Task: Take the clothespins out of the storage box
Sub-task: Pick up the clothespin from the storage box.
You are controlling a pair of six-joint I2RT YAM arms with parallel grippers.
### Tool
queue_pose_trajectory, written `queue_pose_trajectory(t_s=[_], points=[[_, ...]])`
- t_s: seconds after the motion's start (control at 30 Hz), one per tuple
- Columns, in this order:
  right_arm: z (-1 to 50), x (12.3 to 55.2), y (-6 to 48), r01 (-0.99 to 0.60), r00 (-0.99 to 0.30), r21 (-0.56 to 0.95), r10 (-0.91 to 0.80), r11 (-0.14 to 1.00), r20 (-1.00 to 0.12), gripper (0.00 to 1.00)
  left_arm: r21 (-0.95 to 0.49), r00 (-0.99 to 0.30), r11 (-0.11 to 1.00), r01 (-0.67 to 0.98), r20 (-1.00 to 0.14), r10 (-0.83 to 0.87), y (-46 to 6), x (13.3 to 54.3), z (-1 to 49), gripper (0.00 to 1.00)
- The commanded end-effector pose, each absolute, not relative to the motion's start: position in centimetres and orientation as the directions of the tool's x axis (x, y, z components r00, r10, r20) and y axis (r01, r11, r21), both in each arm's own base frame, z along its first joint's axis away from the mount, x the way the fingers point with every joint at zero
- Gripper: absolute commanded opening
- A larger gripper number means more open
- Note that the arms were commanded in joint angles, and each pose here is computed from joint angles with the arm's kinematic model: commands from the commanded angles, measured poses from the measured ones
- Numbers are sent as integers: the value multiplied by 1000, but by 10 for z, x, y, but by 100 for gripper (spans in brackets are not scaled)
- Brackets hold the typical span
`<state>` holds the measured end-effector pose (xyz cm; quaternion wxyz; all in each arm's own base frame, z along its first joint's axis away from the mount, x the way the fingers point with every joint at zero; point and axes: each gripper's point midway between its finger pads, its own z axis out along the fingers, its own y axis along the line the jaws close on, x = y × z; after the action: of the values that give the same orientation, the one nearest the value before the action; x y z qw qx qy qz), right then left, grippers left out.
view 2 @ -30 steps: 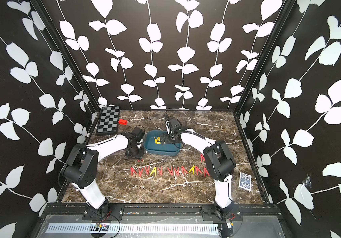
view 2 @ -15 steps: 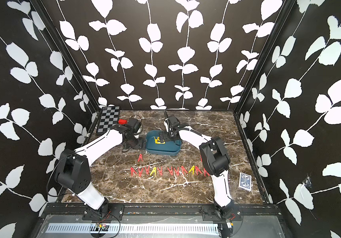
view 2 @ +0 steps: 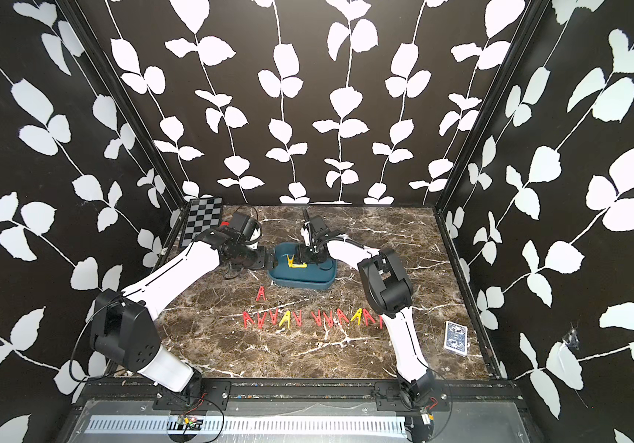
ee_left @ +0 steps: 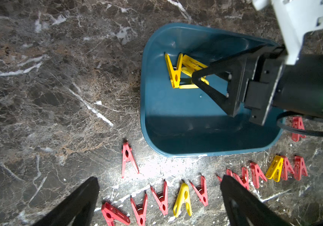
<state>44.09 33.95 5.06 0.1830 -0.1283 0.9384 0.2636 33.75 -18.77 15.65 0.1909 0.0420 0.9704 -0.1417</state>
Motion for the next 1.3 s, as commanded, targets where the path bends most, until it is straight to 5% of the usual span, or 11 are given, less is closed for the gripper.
queue_pose_trajectory(t_s=[0.0, 0.6, 1.2, 1.27], points=[[60, 453, 347, -307, -909, 529, -79, 792, -408, 51, -294, -906, 945, 143, -422, 6, -190, 339, 178, 99], [60, 446, 352, -277, -929, 585, -56, 763, -367, 14, -287, -908, 948, 137, -418, 5, -189, 340, 174, 99], [51, 433, 355, -278, -940, 598, -83, 752, -331, 17, -289, -907, 948, 133, -420, -1, -186, 334, 173, 99], [49, 432, 354, -276, -941, 595, -86, 755, -328, 12, -288, -907, 949, 133, -421, -1, -185, 334, 173, 99]])
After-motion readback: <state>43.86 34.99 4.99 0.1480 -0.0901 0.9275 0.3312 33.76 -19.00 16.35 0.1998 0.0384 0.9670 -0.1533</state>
